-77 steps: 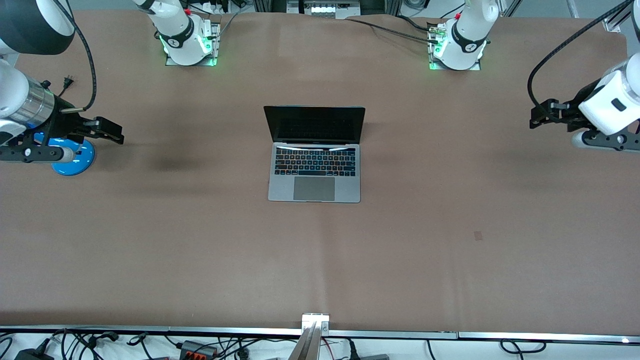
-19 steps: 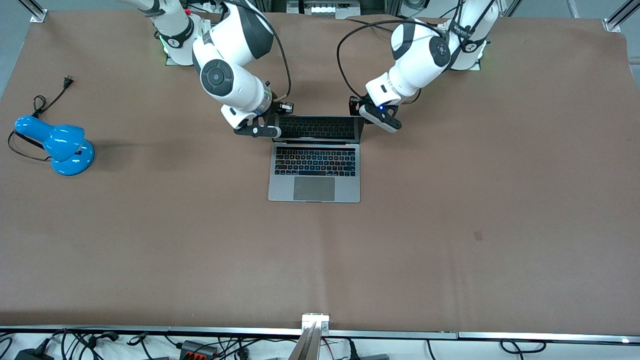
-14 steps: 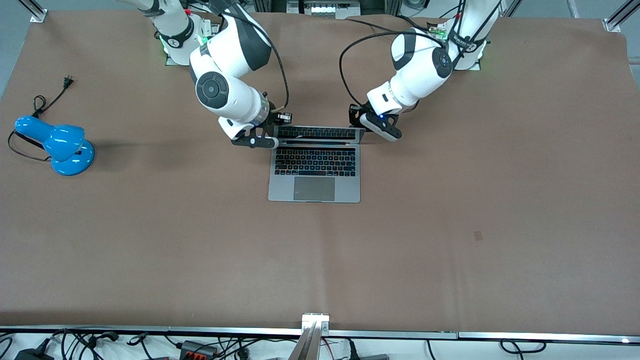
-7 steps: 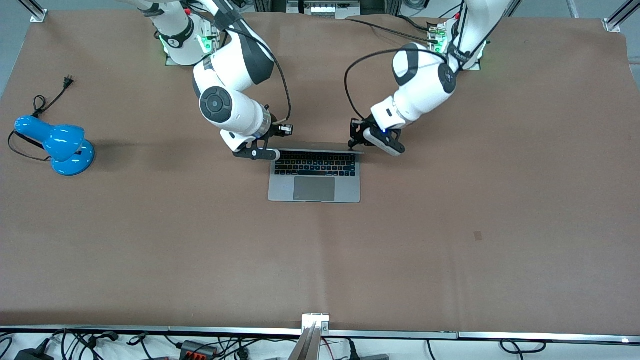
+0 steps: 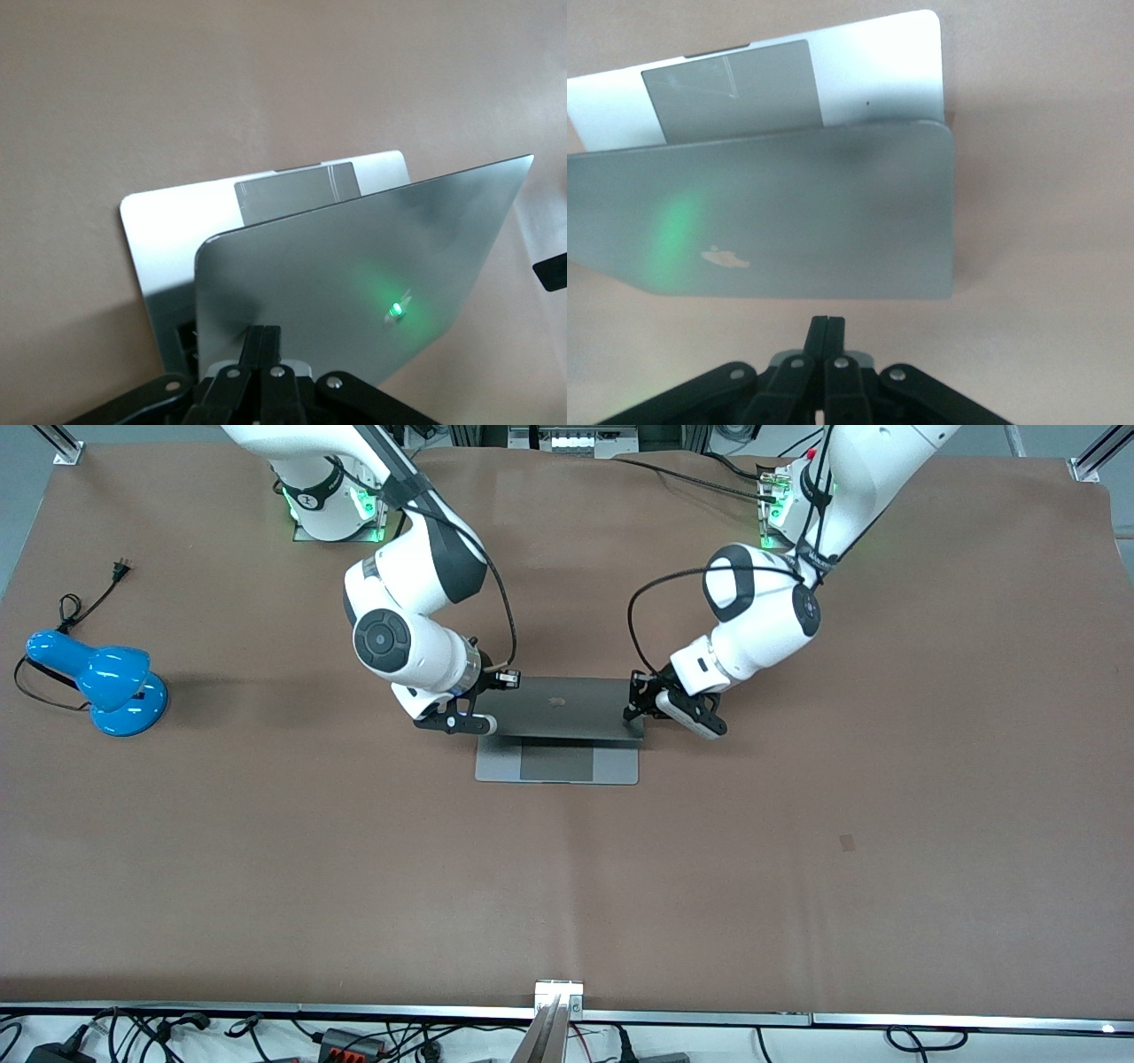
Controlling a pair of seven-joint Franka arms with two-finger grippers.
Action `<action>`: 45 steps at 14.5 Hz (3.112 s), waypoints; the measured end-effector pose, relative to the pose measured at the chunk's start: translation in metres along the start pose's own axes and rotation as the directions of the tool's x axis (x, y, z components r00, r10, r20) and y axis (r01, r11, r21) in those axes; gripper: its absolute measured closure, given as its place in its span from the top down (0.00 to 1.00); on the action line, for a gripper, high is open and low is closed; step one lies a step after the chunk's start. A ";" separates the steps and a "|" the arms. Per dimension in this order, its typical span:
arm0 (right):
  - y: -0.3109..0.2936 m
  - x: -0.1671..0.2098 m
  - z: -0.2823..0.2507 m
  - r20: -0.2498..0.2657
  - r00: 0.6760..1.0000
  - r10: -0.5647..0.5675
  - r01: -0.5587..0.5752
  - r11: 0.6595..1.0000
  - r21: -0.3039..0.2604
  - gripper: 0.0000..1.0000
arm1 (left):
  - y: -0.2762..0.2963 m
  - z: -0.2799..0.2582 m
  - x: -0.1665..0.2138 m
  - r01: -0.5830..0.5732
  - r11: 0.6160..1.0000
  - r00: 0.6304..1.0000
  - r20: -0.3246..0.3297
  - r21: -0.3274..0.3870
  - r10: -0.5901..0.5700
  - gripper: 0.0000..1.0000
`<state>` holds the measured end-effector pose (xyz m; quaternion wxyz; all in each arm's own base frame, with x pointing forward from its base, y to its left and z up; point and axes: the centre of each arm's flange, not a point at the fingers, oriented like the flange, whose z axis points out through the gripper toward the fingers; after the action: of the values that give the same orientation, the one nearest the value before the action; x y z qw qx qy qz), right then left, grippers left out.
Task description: Close laptop with both arms from behind
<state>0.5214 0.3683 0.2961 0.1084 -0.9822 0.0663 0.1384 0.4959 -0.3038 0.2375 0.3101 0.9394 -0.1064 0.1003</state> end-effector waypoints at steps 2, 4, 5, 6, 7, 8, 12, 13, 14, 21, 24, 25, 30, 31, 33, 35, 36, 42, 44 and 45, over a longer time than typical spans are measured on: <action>0.006 0.009 0.006 -0.007 1.000 -0.004 0.004 1.000 -0.002 0.01 | -0.009 0.005 0.007 0.003 1.000 1.000 -0.005 -0.008 -0.003 0.01; 0.011 0.017 0.017 -0.012 1.000 -0.016 0.016 1.000 -0.010 0.01 | -0.016 0.012 0.011 0.019 1.000 1.000 -0.003 -0.017 -0.019 0.01; 0.013 0.020 0.024 -0.014 1.000 -0.018 0.018 1.000 -0.013 0.01 | -0.021 0.017 0.012 0.028 0.999 1.000 -0.001 -0.020 -0.028 0.01; 0.014 0.024 0.032 -0.016 1.000 -0.017 0.017 1.000 -0.013 0.01 | -0.026 0.021 0.012 0.038 0.999 0.999 0.003 -0.022 -0.038 0.01; 0.016 0.028 0.040 -0.019 1.000 -0.018 0.018 1.000 -0.012 0.01 | -0.031 0.026 0.013 0.049 0.998 0.999 0.007 -0.025 -0.048 0.01; 0.016 0.032 0.048 -0.019 1.000 -0.024 0.024 1.000 -0.012 0.01 | -0.035 0.031 0.014 0.058 0.998 0.998 0.009 -0.030 -0.058 0.01; 0.018 0.050 0.080 0.005 0.999 -0.036 0.036 0.999 -0.019 0.01 | -0.049 0.050 0.015 0.092 0.995 0.996 0.022 -0.048 -0.091 0.01; 0.018 0.052 0.085 0.008 0.999 -0.039 0.039 0.999 -0.024 0.01 | -0.053 0.057 0.013 0.090 0.995 0.996 0.030 -0.048 -0.089 0.01; 0.019 0.054 0.090 0.009 0.999 -0.045 0.045 0.998 -0.032 0.01 | -0.058 0.064 0.011 0.089 0.995 0.995 0.038 -0.047 -0.088 0.01; 0.020 0.059 0.098 0.004 0.999 -0.049 0.049 0.998 -0.038 0.01 | -0.061 0.071 0.013 0.083 0.995 0.996 0.038 -0.047 -0.081 0.01; 0.019 0.061 0.097 -0.005 0.999 -0.052 0.052 0.998 -0.034 0.01 | -0.061 0.071 0.013 0.083 0.995 0.996 0.038 -0.047 -0.081 0.01; 0.017 0.063 0.094 -0.015 0.998 -0.054 0.054 0.998 -0.029 0.01 | -0.061 0.071 0.013 0.083 0.995 0.996 0.038 -0.047 -0.081 0.01; 0.012 0.079 0.063 -0.066 0.997 -0.051 0.052 0.999 0.006 0.01 | -0.063 0.066 0.017 0.070 0.997 0.997 0.029 -0.040 -0.069 0.01; 0.014 0.082 0.054 -0.071 0.996 -0.046 0.047 0.999 0.011 0.01 | -0.062 0.062 0.019 0.061 0.997 0.998 0.032 -0.045 -0.060 0.01; 0.023 0.088 0.027 -0.074 0.997 -0.033 0.034 0.999 0.017 0.01 | -0.054 0.051 0.026 0.042 0.997 0.998 0.048 -0.068 -0.039 0.01; 0.036 0.091 -0.009 -0.075 0.997 -0.023 0.025 1.000 0.018 0.01 | -0.043 0.031 0.036 0.019 0.994 0.997 0.072 -0.103 -0.012 0.01; 0.042 0.091 -0.027 -0.074 0.997 -0.018 0.020 1.000 0.019 0.01 | -0.040 0.019 0.041 0.011 0.993 0.996 0.084 -0.121 -0.001 0.01; 0.075 0.074 -0.120 -0.076 0.996 -0.056 0.054 0.998 -0.034 0.01 | -0.049 -0.058 0.075 -0.118 0.975 0.961 0.225 -0.189 0.160 0.01; 0.088 0.065 -0.148 -0.065 0.995 -0.079 0.077 0.996 -0.043 0.01 | -0.059 -0.094 0.096 -0.194 0.962 0.922 0.298 -0.193 0.246 0.01; 0.097 0.062 -0.164 -0.064 0.994 -0.084 0.081 0.995 -0.050 0.01 | -0.064 -0.112 0.105 -0.225 0.956 0.901 0.334 -0.189 0.278 0.01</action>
<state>0.6067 0.2304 0.4135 0.0886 -0.9904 0.0259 0.1028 0.5992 -0.2006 0.3162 0.3378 0.8950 -0.2884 -0.0408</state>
